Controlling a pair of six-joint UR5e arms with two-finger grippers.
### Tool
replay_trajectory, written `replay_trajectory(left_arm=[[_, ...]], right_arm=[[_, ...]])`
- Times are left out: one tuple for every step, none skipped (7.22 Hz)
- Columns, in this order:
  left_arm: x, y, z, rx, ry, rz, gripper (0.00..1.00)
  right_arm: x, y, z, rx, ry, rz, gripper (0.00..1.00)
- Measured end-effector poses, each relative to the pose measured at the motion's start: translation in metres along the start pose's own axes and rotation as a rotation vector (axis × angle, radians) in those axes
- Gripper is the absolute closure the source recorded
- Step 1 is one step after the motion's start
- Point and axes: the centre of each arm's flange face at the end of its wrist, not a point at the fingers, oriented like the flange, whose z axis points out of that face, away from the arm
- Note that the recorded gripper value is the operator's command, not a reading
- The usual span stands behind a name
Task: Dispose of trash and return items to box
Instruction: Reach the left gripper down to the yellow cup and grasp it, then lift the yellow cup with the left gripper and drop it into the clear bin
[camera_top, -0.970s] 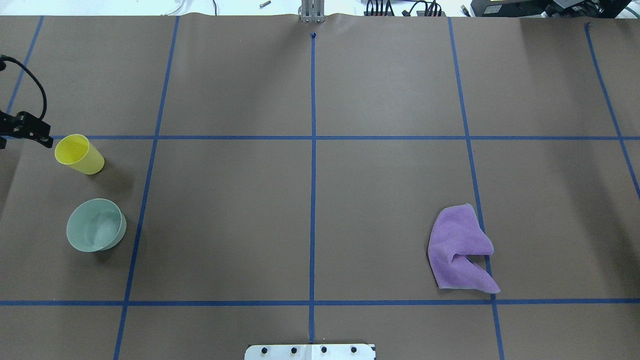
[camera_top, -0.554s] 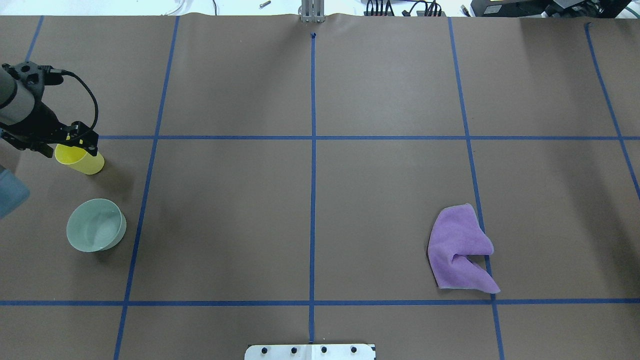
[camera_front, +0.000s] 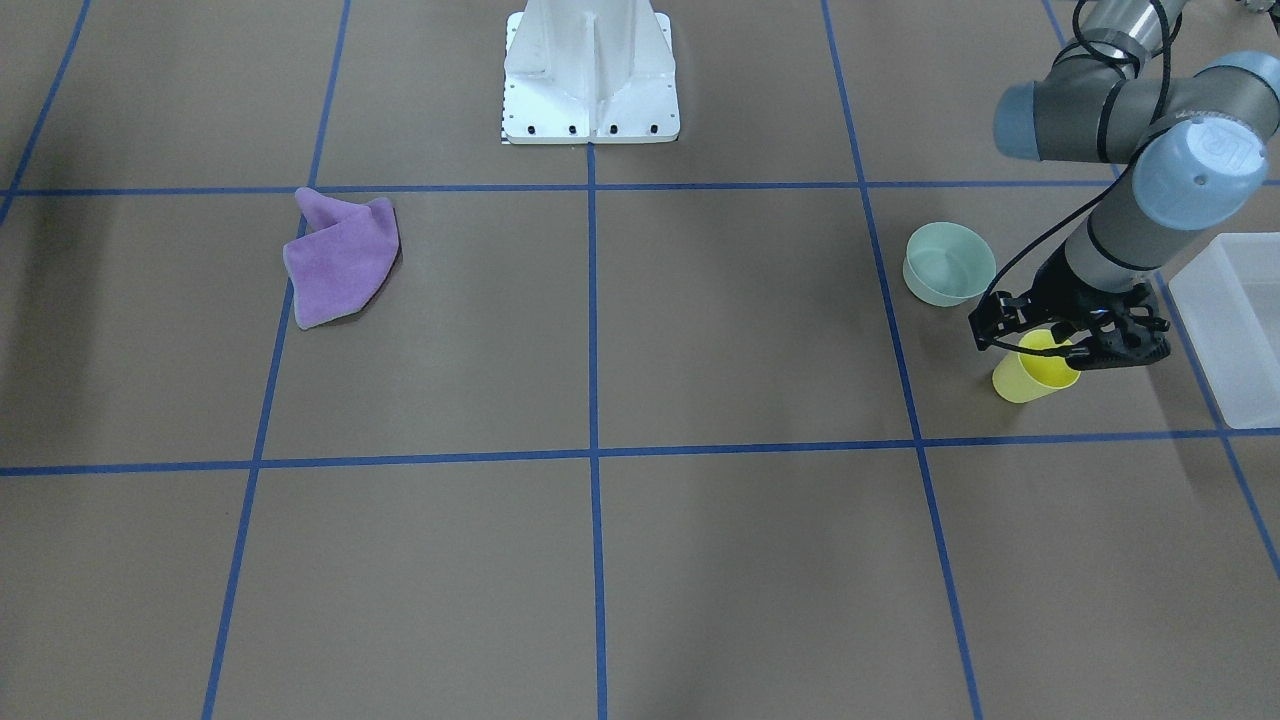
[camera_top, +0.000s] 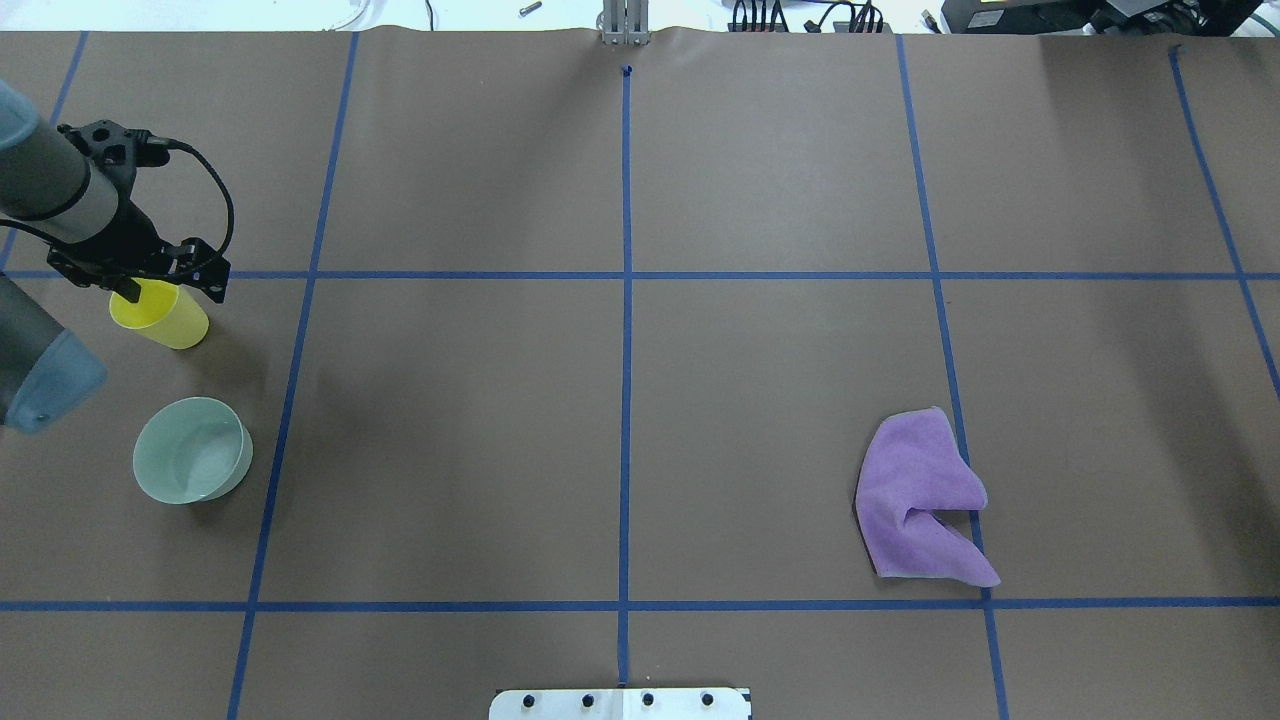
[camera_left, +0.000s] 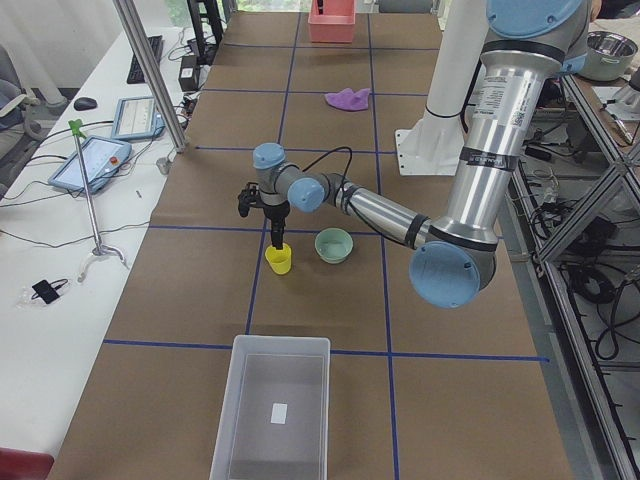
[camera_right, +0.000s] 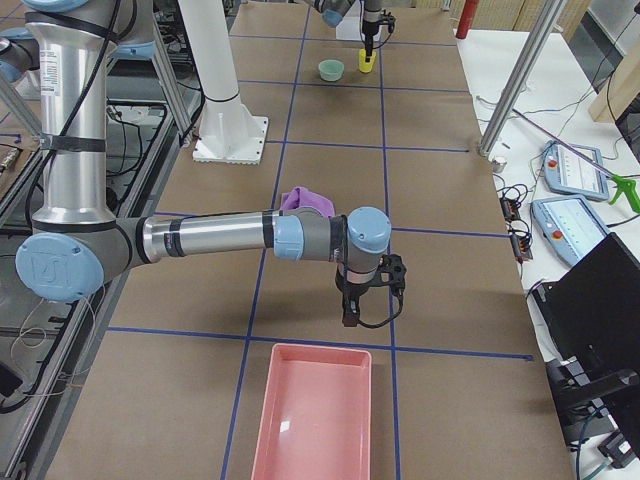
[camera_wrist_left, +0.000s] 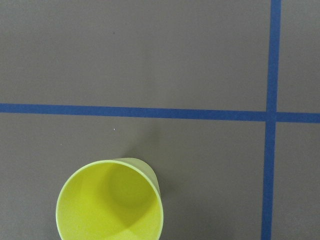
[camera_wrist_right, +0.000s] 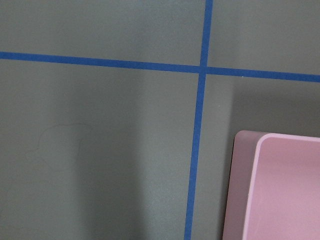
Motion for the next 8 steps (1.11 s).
replay_trajectory(left_arm=[[-0.0028,-0.0064,0.01,0.007,0.006,0.006,0.03],[-0.0048,-0.0097,0.0159,0.012,0.01,0.006,0.03],[-0.0053,-0.0101,0.0175,0.015,0.014,0.002,0.15],[-0.0051,-0.0095,0.0174,0.016,0.017,-0.001,0.61],[-0.0052,-0.009,0.0174,0.016,0.018,-0.005,1.0],[-0.0049,-0.0088,0.0172,0.015,0.018,-0.015,1.0],[-0.0037,-0.0086,0.016,0.014,0.02,-0.027,1.0],[-0.0022,-0.0074,0.0135,0.013,0.025,-0.03,1.0]], right_arm=[[0.0002,0.0003,0.0002,-0.001,0.0,0.0,0.0],[0.0003,0.0006,0.0004,-0.001,-0.001,0.001,0.0],[0.0003,0.0007,0.0005,-0.001,-0.001,0.001,0.0],[0.0003,0.0008,0.0005,-0.001,-0.001,0.001,0.0],[0.0003,0.0008,0.0005,-0.001,-0.002,0.001,0.0],[0.0003,0.0008,0.0007,-0.002,-0.002,0.002,0.0],[0.0005,0.0008,0.0011,-0.002,-0.003,0.003,0.0],[0.0001,0.0008,0.0012,-0.003,-0.007,0.003,0.0]])
